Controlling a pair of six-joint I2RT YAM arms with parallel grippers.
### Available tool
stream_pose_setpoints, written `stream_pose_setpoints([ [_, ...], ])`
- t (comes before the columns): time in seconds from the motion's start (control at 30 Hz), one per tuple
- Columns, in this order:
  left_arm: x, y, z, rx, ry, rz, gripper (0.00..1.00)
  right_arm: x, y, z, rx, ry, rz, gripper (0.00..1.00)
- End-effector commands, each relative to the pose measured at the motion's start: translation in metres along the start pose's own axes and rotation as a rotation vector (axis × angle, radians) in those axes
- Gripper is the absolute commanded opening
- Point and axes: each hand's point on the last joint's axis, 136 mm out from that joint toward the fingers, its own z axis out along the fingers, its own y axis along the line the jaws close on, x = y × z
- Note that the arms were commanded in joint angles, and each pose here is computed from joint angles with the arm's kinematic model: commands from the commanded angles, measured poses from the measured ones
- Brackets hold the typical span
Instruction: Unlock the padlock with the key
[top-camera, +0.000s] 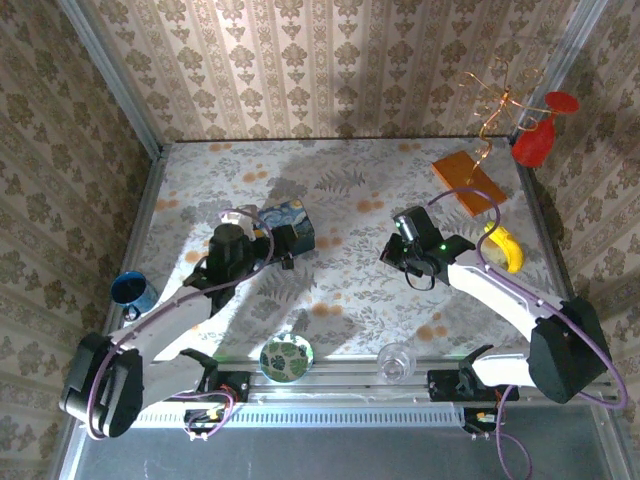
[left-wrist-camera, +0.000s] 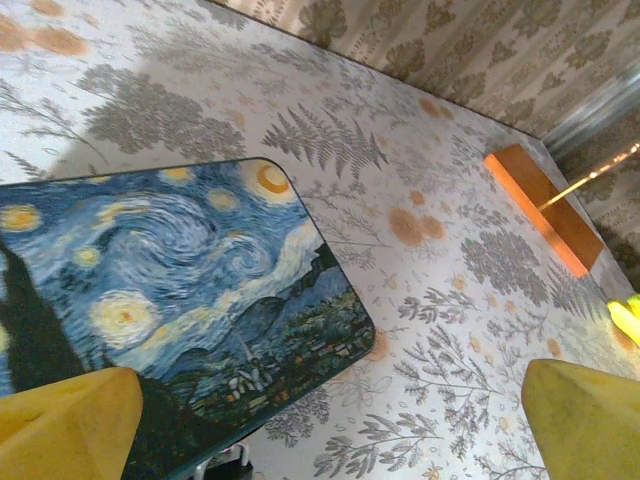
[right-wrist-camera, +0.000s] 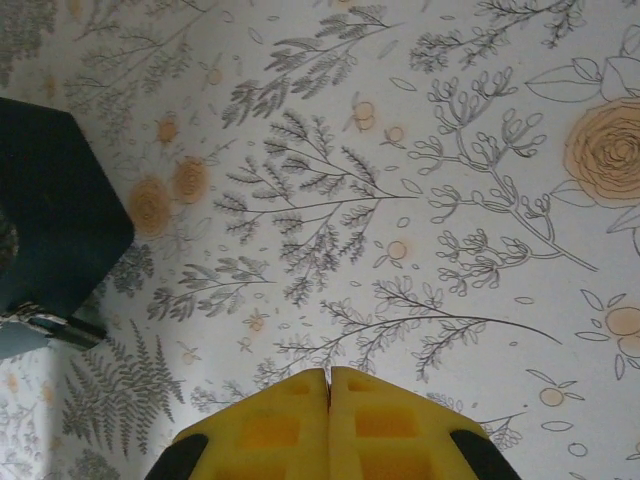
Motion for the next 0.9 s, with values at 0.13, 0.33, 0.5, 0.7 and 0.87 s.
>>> stream_pose_setpoints([
  [0.13, -0.001, -0.044, 0.014, 0.140, -0.005, 0.027, 0.99, -0.009, 0.021, -0.007, -0.079, -0.031, 0.051, 0.00],
  [0.33, 0.021, -0.066, 0.027, 0.217, 0.031, 0.007, 0.98, -0.012, 0.032, -0.004, -0.129, -0.035, 0.080, 0.00],
  [0.5, 0.034, -0.080, 0.037, 0.285, 0.060, -0.019, 0.96, -0.010, 0.034, -0.001, -0.141, -0.027, 0.091, 0.00],
  [0.7, 0.049, -0.094, 0.048, 0.328, 0.108, -0.003, 0.94, -0.011, 0.034, 0.000, -0.152, -0.032, 0.103, 0.00],
  [0.87, 0.059, -0.104, 0.058, 0.380, 0.148, 0.006, 0.88, -0.011, 0.034, -0.001, -0.161, -0.040, 0.113, 0.00],
])
